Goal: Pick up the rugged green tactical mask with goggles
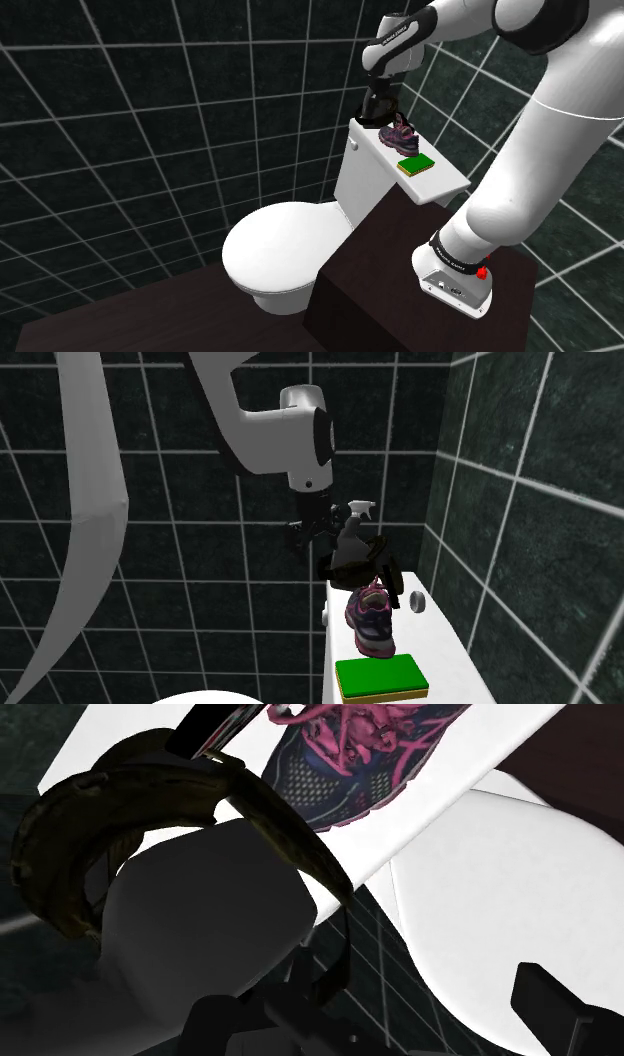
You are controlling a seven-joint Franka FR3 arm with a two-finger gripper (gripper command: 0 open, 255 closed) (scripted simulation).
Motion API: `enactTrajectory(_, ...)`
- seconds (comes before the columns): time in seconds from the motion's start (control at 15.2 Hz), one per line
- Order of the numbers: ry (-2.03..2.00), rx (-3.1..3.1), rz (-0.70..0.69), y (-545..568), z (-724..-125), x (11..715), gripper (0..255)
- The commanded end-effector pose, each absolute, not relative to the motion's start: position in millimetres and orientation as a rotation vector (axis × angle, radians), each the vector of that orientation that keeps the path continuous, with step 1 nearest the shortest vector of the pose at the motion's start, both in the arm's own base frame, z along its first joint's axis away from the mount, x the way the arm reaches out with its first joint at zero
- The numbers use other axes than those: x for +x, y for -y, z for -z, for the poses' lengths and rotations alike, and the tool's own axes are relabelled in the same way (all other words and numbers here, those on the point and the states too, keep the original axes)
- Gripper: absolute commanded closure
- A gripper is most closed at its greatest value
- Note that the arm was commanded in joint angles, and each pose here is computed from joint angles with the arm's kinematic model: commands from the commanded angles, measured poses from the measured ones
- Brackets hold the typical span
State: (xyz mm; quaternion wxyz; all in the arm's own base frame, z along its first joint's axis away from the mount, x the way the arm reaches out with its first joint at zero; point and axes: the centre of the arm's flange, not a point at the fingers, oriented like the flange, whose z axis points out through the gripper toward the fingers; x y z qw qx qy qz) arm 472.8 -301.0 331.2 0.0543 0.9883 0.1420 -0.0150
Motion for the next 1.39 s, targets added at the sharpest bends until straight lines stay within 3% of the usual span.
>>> enactTrajectory(0.0, -0.459, 2.987, 0.053, 317.5, -313.6, 484.6, 0)
enactTrajectory(0.73, -0.472, 2.979, 0.057, 326.6, -265.1, 490.7, 0)
enactTrajectory(0.79, -0.472, 2.979, 0.057, 327.3, -264.8, 491.1, 255)
enactTrajectory(1.32, -0.472, 2.979, 0.057, 327.5, -264.8, 491.3, 255)
